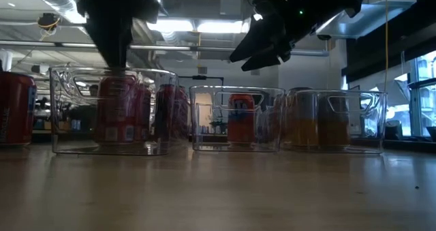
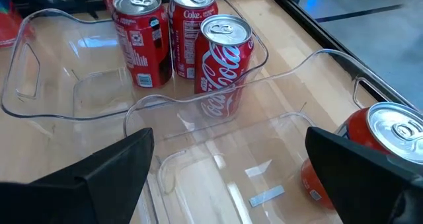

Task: Sort soda cans
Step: Put the top red soda can into the middle left transparent bin, then put the red soda can into the middle left transparent bin

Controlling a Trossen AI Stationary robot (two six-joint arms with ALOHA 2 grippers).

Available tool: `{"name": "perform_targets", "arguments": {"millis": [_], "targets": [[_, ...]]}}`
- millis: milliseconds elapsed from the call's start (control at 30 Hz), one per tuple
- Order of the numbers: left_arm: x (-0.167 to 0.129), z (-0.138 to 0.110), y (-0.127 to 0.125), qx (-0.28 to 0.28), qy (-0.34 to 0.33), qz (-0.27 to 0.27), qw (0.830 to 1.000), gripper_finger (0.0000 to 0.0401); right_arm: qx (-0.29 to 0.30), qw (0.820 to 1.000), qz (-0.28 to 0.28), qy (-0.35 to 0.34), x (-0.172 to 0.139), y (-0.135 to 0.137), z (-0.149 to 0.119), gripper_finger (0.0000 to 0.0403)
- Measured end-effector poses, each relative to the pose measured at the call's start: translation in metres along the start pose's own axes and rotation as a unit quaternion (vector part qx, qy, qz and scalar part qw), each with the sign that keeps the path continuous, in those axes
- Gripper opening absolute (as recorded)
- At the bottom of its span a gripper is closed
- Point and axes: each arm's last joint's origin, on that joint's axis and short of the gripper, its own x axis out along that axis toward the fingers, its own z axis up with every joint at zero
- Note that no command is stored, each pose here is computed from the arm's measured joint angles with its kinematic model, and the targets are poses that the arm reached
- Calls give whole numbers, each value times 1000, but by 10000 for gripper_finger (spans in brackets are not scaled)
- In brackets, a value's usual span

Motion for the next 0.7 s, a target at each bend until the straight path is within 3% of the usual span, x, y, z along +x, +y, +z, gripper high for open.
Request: {"name": "perform_targets", "arguments": {"millis": [167,267,400,700], "targets": [[-30,-6,7,-13,-81,-17,996,349,2,1000,0,-1,0,0,0,392],[-45,-12,9,-26,-143,-11,989,349,33,999,4,-2,0,0,1,392],[-61,-18,8,-31,-212,-8,977,350,24,997,58,33,-4,2,2,392],[-72,-24,4,-9,-246,-21,969,350,14,977,118,179,-71,27,43,392]]}}
